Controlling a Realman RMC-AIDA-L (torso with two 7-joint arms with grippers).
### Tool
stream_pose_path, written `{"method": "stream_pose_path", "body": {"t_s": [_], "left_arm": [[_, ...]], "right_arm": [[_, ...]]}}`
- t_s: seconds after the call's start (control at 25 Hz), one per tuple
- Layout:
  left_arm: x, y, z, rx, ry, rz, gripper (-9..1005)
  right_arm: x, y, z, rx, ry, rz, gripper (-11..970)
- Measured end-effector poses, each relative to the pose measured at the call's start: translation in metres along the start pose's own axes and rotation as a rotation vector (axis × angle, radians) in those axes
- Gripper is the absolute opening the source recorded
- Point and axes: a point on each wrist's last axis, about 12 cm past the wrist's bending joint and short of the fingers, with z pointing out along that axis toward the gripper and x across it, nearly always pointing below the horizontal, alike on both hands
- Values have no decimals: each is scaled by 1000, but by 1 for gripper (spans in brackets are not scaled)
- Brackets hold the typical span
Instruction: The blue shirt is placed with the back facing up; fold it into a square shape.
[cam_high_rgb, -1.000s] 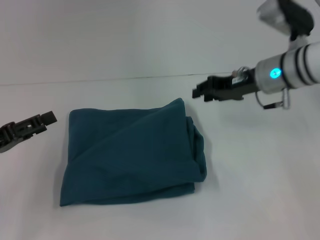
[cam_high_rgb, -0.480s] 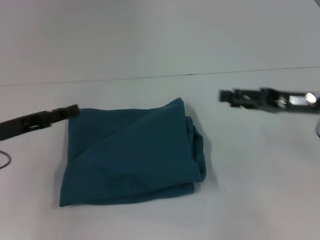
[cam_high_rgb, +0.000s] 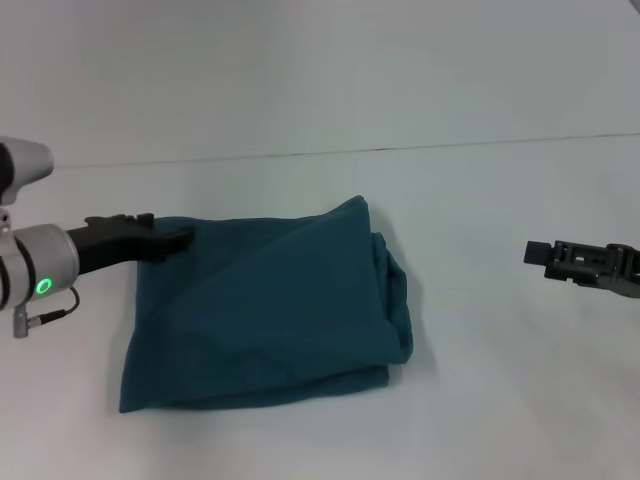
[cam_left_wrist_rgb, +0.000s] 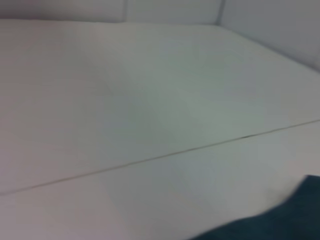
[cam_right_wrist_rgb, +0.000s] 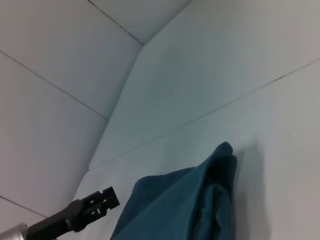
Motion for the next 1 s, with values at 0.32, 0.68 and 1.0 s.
{"method": "stream_pose_path", "body": {"t_s": [0.32,0.68,1.0], "left_arm": [[3,-2,17,-45,54,18,656],[10,-2,19,-55,86,20,642],[11,-1,19,-52,95,0,551]], "right_arm": [[-1,4,8,-17,8,-6,832],[-1,2,9,-12,0,-1,834],[0,1,9,-11,-3,8,835]]}}
